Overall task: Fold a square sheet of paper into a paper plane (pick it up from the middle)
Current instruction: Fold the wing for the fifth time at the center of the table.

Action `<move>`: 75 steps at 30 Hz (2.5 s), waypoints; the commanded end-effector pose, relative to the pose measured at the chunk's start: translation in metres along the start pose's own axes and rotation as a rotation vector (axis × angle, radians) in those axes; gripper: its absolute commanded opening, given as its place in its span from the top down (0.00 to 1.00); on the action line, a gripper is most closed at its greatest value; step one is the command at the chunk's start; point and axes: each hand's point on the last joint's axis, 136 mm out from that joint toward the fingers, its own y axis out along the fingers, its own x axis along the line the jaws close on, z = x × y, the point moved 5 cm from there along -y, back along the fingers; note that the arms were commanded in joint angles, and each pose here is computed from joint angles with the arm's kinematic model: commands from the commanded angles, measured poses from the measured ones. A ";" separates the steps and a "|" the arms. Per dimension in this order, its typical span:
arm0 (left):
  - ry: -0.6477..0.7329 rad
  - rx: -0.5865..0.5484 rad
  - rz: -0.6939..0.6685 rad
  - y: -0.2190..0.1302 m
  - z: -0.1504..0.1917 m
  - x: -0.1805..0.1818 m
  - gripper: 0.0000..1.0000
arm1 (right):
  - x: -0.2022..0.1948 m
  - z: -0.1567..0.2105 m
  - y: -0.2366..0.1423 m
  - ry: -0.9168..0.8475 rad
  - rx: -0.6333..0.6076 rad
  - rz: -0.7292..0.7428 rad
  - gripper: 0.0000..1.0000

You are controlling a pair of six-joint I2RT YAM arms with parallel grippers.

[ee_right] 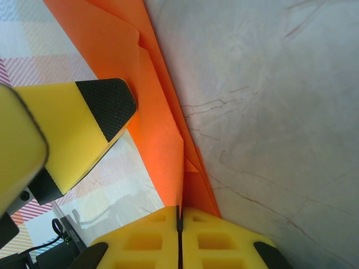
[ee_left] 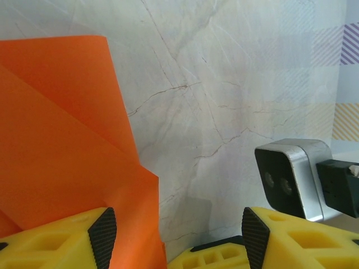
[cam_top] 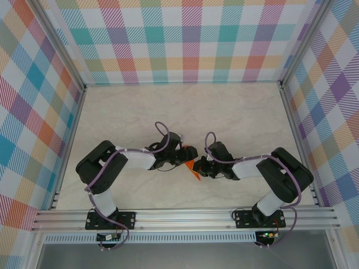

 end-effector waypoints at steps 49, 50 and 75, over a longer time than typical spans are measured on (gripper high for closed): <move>-0.005 0.060 -0.108 0.015 0.004 0.011 0.38 | 0.009 0.018 -0.025 -0.490 0.128 0.152 0.55; -0.006 0.062 -0.112 0.015 0.005 0.012 0.38 | 0.007 0.018 -0.025 -0.489 0.120 0.162 0.55; -0.002 0.067 -0.109 0.015 0.005 0.011 0.39 | -0.022 0.021 -0.016 -0.395 0.123 0.245 0.81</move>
